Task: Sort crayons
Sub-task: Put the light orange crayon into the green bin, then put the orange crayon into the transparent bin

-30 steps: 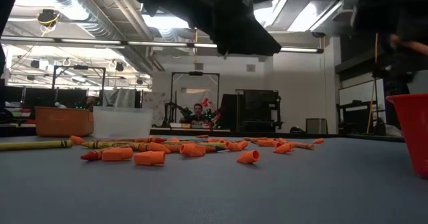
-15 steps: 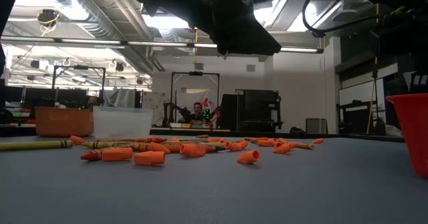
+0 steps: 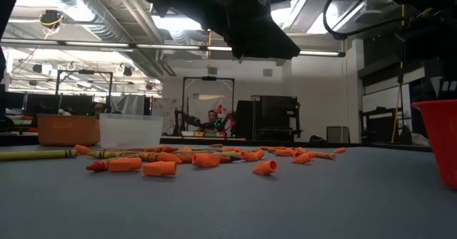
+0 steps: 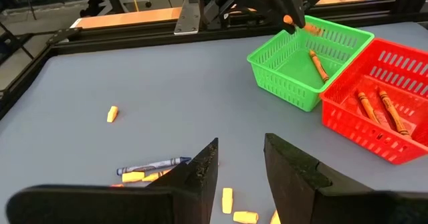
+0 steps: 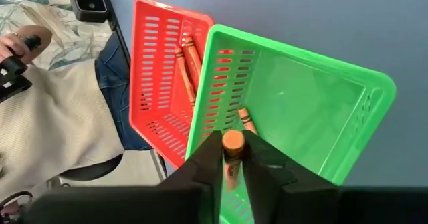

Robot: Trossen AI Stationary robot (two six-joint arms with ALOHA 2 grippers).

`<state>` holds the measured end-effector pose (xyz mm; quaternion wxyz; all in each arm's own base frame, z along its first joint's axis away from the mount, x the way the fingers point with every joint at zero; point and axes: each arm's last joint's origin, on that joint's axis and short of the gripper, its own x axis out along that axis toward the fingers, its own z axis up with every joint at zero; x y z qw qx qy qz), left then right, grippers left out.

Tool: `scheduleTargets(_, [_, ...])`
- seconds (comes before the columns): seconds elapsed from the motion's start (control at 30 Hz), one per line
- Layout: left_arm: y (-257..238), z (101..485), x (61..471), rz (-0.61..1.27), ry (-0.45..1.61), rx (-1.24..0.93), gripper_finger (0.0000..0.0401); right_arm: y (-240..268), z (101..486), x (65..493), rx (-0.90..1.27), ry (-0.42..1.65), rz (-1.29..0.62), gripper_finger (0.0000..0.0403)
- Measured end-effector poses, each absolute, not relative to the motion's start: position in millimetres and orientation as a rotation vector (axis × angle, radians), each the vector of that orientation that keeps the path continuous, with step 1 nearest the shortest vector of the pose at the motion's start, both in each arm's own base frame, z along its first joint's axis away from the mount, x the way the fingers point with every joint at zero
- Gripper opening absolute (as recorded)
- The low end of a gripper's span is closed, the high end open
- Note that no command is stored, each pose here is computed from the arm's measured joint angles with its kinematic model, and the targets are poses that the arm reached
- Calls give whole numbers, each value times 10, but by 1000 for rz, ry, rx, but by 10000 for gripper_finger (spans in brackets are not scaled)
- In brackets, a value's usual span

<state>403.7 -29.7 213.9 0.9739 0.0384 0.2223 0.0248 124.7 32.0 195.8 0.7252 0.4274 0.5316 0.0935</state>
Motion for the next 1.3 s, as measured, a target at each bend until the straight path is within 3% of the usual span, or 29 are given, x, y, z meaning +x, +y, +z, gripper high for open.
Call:
scheduleTargets(0.33, [-297,2139,4037,51,448,75,106,293,1946,1260,898,1131,108,148])
scheduleTargets(0.57, [-294,2089,4011,57,506,57,105,292,1945,1260,896,1129,104,149])
scheduleTargets(1.07, [-283,1760,3715,75,965,-99,105,270,1937,1269,859,1093,27,147])
scheduleTargets(1.3, [-288,1716,3643,89,1052,-112,105,268,1937,1270,855,1090,20,147])
